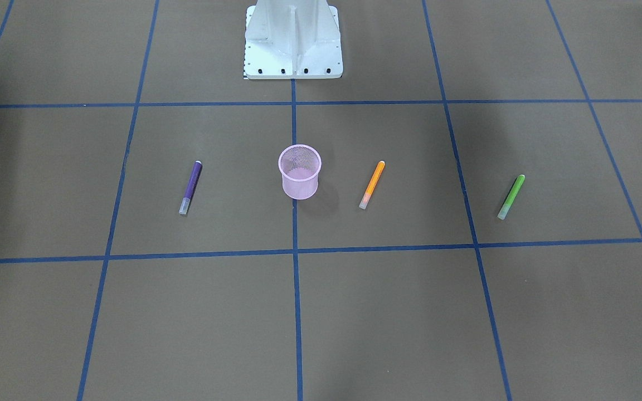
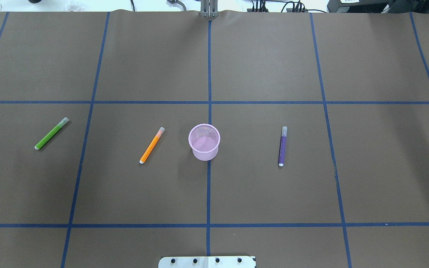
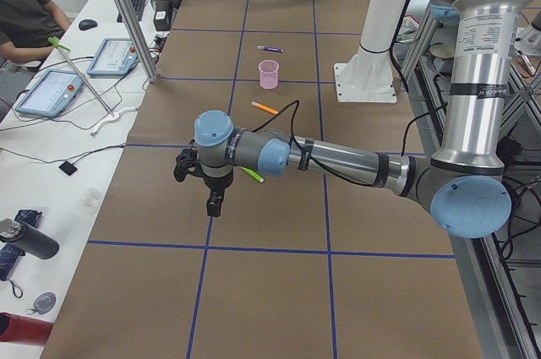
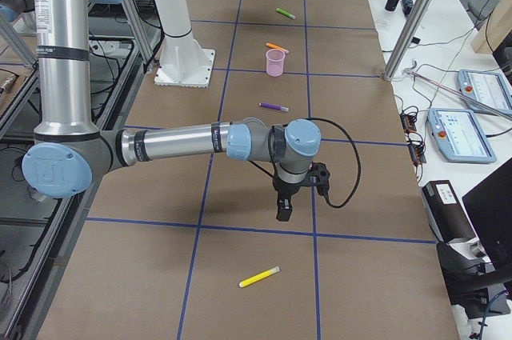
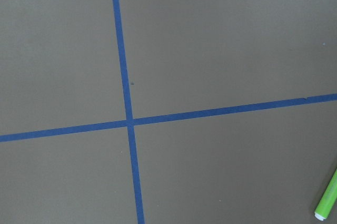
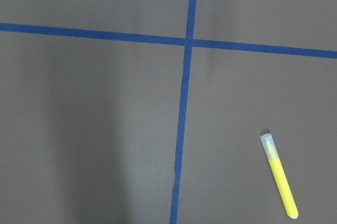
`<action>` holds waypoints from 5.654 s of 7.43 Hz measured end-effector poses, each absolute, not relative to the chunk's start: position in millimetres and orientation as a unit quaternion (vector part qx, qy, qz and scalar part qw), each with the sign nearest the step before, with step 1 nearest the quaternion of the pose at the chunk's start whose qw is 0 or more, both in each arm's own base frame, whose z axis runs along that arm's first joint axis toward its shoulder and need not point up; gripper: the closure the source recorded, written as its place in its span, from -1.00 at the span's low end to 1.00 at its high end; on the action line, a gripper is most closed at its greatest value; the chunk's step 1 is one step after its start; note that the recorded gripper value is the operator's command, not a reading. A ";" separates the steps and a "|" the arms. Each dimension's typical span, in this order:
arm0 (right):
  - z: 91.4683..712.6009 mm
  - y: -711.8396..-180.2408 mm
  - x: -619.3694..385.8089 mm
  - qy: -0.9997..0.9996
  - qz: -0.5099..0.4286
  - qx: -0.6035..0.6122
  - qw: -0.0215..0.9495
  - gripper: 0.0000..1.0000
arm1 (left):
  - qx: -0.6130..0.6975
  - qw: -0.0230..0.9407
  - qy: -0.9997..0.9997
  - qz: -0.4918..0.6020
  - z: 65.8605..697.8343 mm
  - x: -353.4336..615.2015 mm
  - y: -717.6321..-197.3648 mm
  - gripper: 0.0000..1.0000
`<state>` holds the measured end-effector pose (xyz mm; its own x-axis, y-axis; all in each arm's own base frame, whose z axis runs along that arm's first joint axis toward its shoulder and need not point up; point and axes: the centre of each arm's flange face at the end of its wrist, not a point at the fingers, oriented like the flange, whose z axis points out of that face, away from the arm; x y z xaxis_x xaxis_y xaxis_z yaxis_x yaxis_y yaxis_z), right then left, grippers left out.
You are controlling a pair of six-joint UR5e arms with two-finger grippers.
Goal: Collect pens into pen holder
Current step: 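Lower the right gripper onto the yellow highlighter and close on it, then lift the yellow highlighter toward the cup while the left gripper grasps the green marker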
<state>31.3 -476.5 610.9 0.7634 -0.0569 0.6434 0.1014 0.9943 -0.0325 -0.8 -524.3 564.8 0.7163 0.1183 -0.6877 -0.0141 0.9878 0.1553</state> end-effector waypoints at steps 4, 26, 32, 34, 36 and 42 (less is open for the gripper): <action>616.4 -469.9 30.0 -0.350 -0.042 -0.034 0.935 -1.00 | 0.067 0.924 0.374 0.034 569.0 -0.2 -523.3 -0.99; 830.3 -472.7 7.4 -0.330 -0.155 -0.074 0.928 -0.43 | 0.096 0.912 0.393 0.076 543.0 55.3 -518.2 -0.99; 838.4 -471.5 -1.9 -0.327 -0.165 -0.076 0.927 -0.10 | 0.099 0.911 0.393 0.078 540.8 55.0 -518.7 -0.99; 838.2 -472.2 -2.0 -0.327 -0.165 -0.075 0.928 -0.09 | 0.099 0.911 0.393 0.079 540.4 55.2 -519.2 -0.99; 839.3 -474.2 -2.2 -0.326 -0.165 -0.077 0.928 -0.07 | 0.101 0.911 0.393 0.079 538.4 55.5 -521.1 -0.99; 846.3 -472.9 -2.3 -0.329 -0.172 -0.081 0.925 -0.02 | 0.103 0.910 0.393 0.079 536.1 55.8 -522.3 -0.99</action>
<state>-2.3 -472.9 846.3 0.7240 -0.2652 0.6367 0.3718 0.9276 -0.0364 55.8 -522.3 536.1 0.6785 0.2254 -0.6992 -0.0634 0.9662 0.2500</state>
